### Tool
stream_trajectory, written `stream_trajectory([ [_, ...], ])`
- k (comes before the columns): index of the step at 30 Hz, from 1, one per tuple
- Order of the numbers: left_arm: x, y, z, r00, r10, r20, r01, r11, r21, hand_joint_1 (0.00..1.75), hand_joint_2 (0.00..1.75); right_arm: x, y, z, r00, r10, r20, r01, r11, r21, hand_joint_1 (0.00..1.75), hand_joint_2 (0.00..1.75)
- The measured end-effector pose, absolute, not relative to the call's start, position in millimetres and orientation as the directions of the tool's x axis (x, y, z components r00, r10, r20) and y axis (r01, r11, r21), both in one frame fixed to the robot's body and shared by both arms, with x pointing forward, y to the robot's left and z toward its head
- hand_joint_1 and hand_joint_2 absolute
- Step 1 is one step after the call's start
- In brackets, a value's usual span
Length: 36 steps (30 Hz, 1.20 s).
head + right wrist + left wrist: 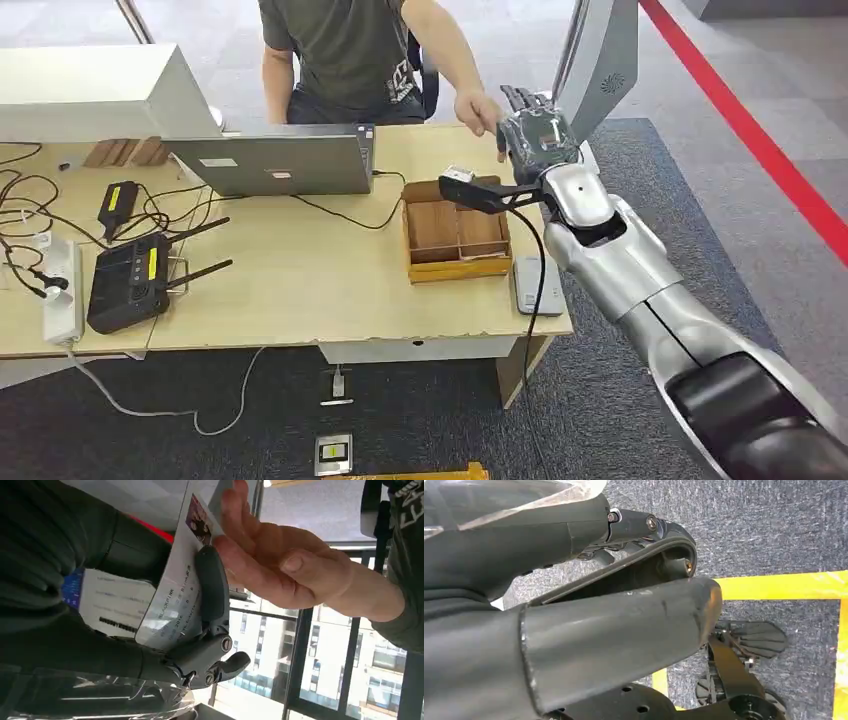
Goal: Pass the card to the sensor for recognition and then transmit it.
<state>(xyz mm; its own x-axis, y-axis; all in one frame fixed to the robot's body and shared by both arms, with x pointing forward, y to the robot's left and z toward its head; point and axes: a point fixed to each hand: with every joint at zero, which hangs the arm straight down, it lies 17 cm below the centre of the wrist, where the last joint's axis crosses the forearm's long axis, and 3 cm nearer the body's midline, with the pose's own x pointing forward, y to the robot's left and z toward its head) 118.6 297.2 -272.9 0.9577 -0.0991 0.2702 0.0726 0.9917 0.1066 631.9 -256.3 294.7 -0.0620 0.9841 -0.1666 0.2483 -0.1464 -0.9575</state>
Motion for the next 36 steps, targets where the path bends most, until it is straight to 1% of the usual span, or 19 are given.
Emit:
stream_trajectory([
  [1, 119, 297, -273, 0.957, -0.099, 0.271, 0.073, 0.992, 0.107, 0.00, 0.00, 632, -257, 294, -0.061, 0.983, -0.172, 0.250, -0.152, -0.956, 1.64, 1.75],
  [2, 119, 297, -273, 0.957, -0.100, 0.272, 0.073, 0.992, 0.106, 0.00, 0.00, 632, -257, 293, -0.059, 0.983, -0.176, 0.248, -0.156, -0.956, 0.00, 1.75],
  [3, 119, 296, -273, 0.957, -0.100, 0.272, 0.073, 0.992, 0.106, 0.00, 0.00, 632, -257, 292, -0.058, 0.982, -0.180, 0.247, -0.160, -0.956, 0.00, 0.00],
  [8, 118, 293, -273, 0.958, -0.097, 0.269, 0.072, 0.992, 0.100, 0.00, 0.00, 631, -254, 293, -0.057, 0.969, -0.240, 0.285, -0.215, -0.934, 0.00, 0.00],
  [12, 115, 293, -274, 0.964, -0.077, 0.253, 0.054, 0.994, 0.098, 0.00, 0.00, 629, -238, 297, -0.088, 0.951, -0.296, 0.329, -0.253, -0.910, 0.00, 0.00],
  [15, 113, 294, -274, 0.969, -0.060, 0.241, 0.037, 0.994, 0.101, 0.00, 0.00, 628, -227, 297, -0.105, 0.945, -0.311, 0.344, -0.259, -0.902, 0.00, 0.00],
  [19, 112, 296, -275, 0.971, -0.043, 0.234, 0.019, 0.995, 0.103, 0.00, 0.00, 627, -213, 299, -0.126, 0.946, -0.299, 0.357, -0.238, -0.903, 0.00, 0.00],
  [23, 112, 296, -275, 0.972, -0.033, 0.233, 0.010, 0.995, 0.102, 0.00, 0.00, 627, -208, 297, -0.145, 0.954, -0.262, 0.345, -0.199, -0.917, 0.00, 0.00],
  [27, 110, 295, -275, 0.972, -0.034, 0.232, 0.011, 0.995, 0.100, 0.00, 0.00, 624, -215, 289, -0.152, 0.969, -0.195, 0.306, -0.141, -0.941, 0.00, 0.00],
  [31, 107, 295, -276, 0.973, -0.042, 0.229, 0.019, 0.995, 0.102, 0.00, 0.00, 617, -235, 278, -0.131, 0.986, -0.099, 0.264, -0.061, -0.963, 0.00, 0.00],
  [36, 104, 296, -276, 0.974, -0.039, 0.223, 0.016, 0.994, 0.105, 0.00, 0.00, 592, -262, 269, -0.123, 0.992, 0.043, 0.246, 0.072, -0.967, 0.00, 0.00],
])
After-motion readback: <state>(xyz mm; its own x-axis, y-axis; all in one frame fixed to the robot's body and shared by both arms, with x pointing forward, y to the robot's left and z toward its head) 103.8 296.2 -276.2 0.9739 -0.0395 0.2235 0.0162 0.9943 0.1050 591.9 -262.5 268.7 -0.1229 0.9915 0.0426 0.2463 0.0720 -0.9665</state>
